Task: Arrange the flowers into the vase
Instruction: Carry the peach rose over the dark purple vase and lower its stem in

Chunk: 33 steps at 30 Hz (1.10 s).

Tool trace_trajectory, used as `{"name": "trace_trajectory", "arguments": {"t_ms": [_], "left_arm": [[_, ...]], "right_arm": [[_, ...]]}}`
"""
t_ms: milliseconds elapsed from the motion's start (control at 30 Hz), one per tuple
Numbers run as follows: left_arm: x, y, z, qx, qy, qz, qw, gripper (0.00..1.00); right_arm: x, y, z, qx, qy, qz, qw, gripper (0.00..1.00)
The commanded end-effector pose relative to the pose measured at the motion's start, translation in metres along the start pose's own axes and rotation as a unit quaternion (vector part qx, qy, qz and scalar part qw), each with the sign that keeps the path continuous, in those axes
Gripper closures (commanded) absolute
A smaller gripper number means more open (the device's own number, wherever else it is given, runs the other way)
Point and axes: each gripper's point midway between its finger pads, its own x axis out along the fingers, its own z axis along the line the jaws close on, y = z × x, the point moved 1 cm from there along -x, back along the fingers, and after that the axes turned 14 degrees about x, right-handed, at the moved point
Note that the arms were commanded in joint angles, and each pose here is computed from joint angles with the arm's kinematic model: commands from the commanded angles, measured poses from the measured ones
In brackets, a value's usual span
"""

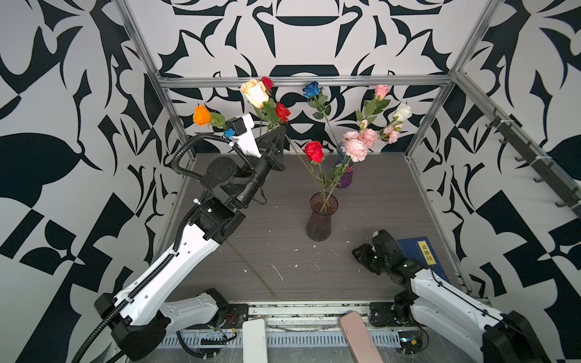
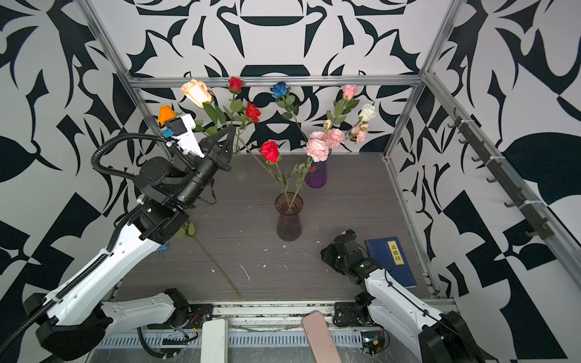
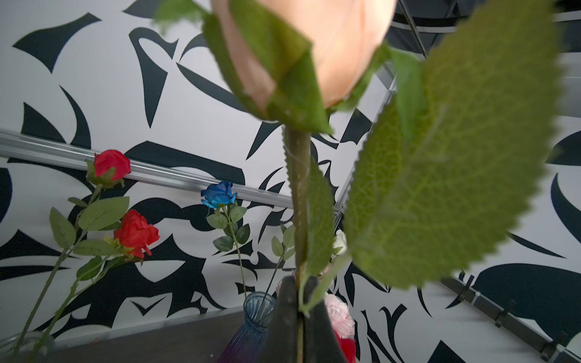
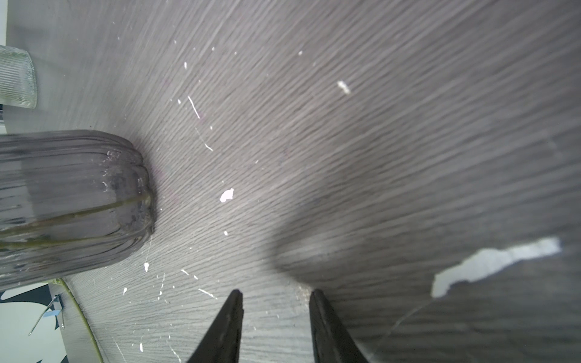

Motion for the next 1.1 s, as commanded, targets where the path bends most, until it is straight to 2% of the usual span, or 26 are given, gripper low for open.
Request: {"name": "trace_trajectory", "arguments": {"t_ms": [0,233,433,700,767,933,1067], "left_arm": [[-0.005,0.010,0.001,-0.010,0.000,0.016,1.000,1.00],[-0.004,0.034,0.005,-0.010,-0.005,0.041,0.999,1.00],[-0.005,0.038,0.009,-0.001,-0.017,0.044,0.999,1.00],[-0.002,0.033,0.009,-0.029,-0.017,0.027,0.999,1.00],[0.000,0.033,0.012,-0.012,-0.035,0.031,0.999,1.00],[0.001,0.030,0.015,0.073,-0.098,0.059,0.991,1.00],[0.002,0.032,0.016,0.102,-0.107,0.086,0.985,1.00]], "right_arm": [[0.001,0.000,-0.005,0.000,0.010,0.001,1.000,0.61],[0.001,0.001,-0.006,0.000,0.010,0.002,1.000,0.61],[0.002,0.000,-0.005,0.001,0.011,0.002,1.000,0.61],[0.002,0.001,-0.005,-0.001,0.012,0.004,1.000,0.61],[0.002,0.001,-0.005,0.000,0.012,0.004,1.000,0.61],[0.001,0.000,-0.005,0.001,0.009,0.001,1.000,0.61],[0.002,0.000,-0.005,0.001,0.010,0.002,1.000,0.61]]}}
